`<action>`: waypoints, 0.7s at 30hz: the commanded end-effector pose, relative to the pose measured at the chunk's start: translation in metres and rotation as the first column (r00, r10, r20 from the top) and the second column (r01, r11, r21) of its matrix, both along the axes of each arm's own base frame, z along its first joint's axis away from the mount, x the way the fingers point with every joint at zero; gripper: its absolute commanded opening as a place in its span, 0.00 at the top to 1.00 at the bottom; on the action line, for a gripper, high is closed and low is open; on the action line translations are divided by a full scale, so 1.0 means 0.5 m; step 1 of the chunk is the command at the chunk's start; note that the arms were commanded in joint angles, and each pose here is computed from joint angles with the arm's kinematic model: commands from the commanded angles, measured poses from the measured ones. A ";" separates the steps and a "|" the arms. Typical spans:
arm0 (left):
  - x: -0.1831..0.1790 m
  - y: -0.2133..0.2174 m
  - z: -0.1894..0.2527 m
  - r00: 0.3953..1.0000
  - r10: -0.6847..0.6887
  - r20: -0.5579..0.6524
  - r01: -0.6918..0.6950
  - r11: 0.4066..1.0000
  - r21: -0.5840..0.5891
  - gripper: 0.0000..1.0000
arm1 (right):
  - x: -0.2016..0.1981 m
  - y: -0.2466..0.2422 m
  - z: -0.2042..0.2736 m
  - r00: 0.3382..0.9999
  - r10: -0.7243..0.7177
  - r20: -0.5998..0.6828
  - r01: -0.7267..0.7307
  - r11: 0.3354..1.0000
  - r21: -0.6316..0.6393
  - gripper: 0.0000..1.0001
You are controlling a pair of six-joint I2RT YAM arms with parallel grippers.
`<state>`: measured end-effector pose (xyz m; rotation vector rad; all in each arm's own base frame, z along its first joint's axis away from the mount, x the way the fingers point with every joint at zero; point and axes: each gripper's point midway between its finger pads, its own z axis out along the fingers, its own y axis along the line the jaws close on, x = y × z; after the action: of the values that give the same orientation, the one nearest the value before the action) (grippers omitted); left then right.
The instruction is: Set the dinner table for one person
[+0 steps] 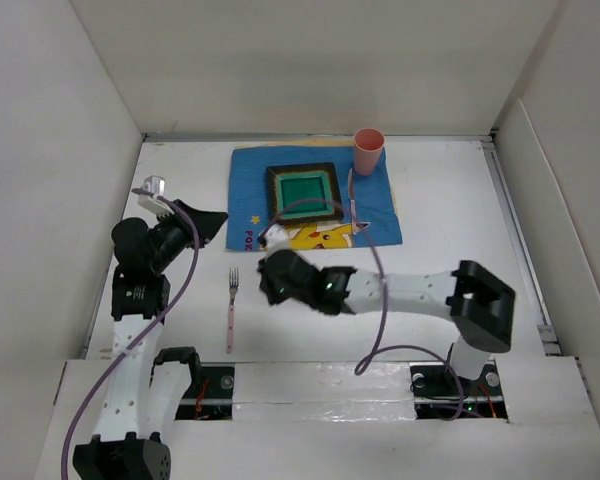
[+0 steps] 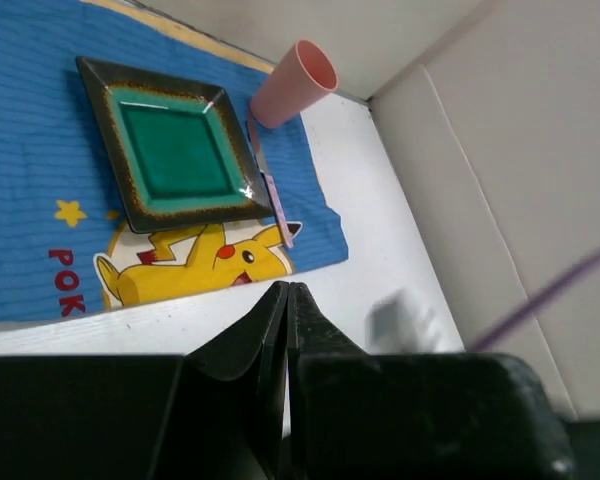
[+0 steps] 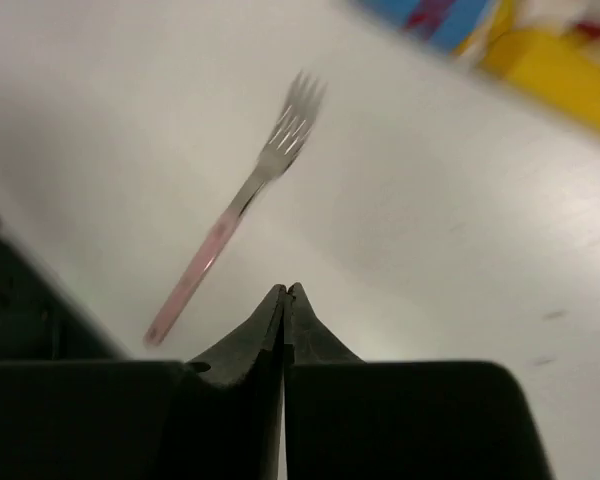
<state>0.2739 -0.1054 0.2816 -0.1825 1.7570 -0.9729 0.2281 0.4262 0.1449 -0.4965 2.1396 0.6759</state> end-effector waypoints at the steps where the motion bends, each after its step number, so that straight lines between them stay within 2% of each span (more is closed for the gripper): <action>1: 0.001 0.024 0.090 0.989 0.084 0.124 -0.085 0.996 -0.002 1.00 | -0.079 0.093 -0.008 1.000 0.000 -0.006 0.000 1.000 0.021 0.94; 2: 0.000 0.031 0.105 0.984 0.111 0.138 -0.110 0.994 -0.011 1.00 | -0.093 0.113 -0.044 1.000 -0.008 0.004 0.008 1.000 -0.030 0.89; 3: -0.010 0.032 0.124 0.980 0.122 0.154 -0.121 0.992 -0.020 0.91 | -0.141 0.127 -0.064 1.000 0.026 -0.010 -0.027 0.996 -0.090 0.78; 5: -0.026 0.037 0.185 0.968 0.143 0.207 -0.140 0.990 -0.029 0.84 | -0.161 0.172 -0.044 1.000 0.012 0.004 -0.012 0.997 -0.078 0.69; 7: -0.047 0.051 0.237 0.951 0.191 0.245 -0.190 0.981 -0.027 0.79 | -0.185 0.190 -0.102 1.000 0.016 -0.017 -0.018 0.991 -0.131 0.58; 12: -0.091 0.076 0.312 0.913 0.270 0.304 -0.274 0.961 -0.032 0.70 | -0.179 0.211 -0.165 0.998 -0.038 -0.046 0.029 0.984 -0.176 0.52; 18: -0.125 0.082 0.356 0.889 0.291 0.353 -0.294 0.955 -0.044 0.67 | -0.136 0.204 -0.220 0.992 -0.120 -0.043 0.106 0.964 -0.242 0.53; 19: -0.125 0.082 0.353 0.889 0.292 0.352 -0.297 0.954 -0.041 0.67 | -0.134 0.200 -0.227 0.990 -0.133 -0.041 0.119 0.961 -0.248 0.57; 20: -0.124 0.084 0.353 0.887 0.294 0.355 -0.300 0.953 -0.039 0.66 | -0.134 0.199 -0.234 0.990 -0.135 -0.042 0.120 0.960 -0.255 0.66; 21: -0.125 0.080 0.348 0.891 0.286 0.352 -0.292 0.956 -0.037 0.66 | -0.136 0.198 -0.238 0.989 -0.137 -0.048 0.121 0.959 -0.256 0.84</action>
<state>0.2100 -0.0690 0.4583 -0.2269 1.3495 -0.7484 0.1519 0.5332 0.0328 -0.5270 2.3025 0.4233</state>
